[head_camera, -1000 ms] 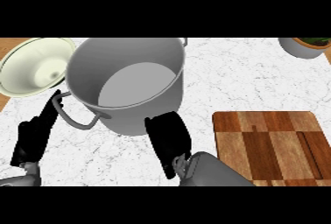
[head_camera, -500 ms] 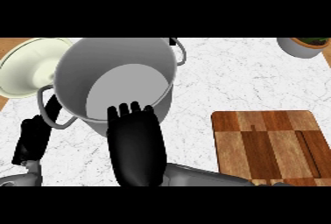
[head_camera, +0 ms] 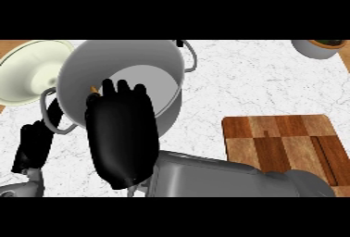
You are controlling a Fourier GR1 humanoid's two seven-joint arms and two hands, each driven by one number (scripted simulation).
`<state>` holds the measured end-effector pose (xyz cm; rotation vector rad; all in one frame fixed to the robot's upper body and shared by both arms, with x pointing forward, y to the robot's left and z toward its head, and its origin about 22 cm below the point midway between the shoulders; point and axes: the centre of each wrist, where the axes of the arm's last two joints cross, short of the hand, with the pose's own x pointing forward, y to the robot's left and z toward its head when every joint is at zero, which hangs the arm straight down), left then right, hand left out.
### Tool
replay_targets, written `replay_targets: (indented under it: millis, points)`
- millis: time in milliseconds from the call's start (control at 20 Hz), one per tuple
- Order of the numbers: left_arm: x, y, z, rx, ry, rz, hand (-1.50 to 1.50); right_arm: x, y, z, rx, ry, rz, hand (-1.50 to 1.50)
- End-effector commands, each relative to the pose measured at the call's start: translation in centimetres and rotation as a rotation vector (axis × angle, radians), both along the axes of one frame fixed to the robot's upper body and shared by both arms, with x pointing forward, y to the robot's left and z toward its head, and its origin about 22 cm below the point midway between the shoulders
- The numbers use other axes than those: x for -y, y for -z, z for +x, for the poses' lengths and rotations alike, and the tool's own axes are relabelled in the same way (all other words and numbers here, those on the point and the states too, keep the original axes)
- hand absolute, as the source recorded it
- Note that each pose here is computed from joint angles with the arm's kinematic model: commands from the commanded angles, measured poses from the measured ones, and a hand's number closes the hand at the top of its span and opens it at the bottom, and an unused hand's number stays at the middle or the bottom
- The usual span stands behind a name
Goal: Pick the pear from the cutting board and place it in the pot
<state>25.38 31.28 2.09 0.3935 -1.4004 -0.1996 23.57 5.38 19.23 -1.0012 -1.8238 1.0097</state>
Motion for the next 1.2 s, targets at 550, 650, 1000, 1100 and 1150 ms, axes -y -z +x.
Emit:
replay_targets:
  millis: [550, 650, 1000, 1100, 1150]
  points:
    - [-0.2, -1.1, -0.4, 0.014, -0.002, 0.001, 0.00, 0.2, 0.0, 12.0, -0.022, 0.130, 0.149, 1.50]
    - [-1.9, -0.6, -0.1, 0.020, -0.028, 0.003, 0.00, 0.3, -0.2, 12.7, -0.048, 0.111, 0.147, 1.50]
    - [0.0, -0.1, -1.8, 0.024, 0.003, 0.021, 0.00, 2.5, 2.5, 16.6, -0.046, 0.157, 0.051, 1.50]
    - [0.3, -1.8, 1.2, 0.027, 0.022, -0.002, 0.00, 2.4, 2.9, 16.7, -0.048, 0.158, -0.031, 1.50]
    - [-0.4, -1.2, 0.0, 0.026, 0.015, 0.009, 0.00, 3.4, 3.0, 17.6, -0.096, 0.135, 0.028, 1.50]
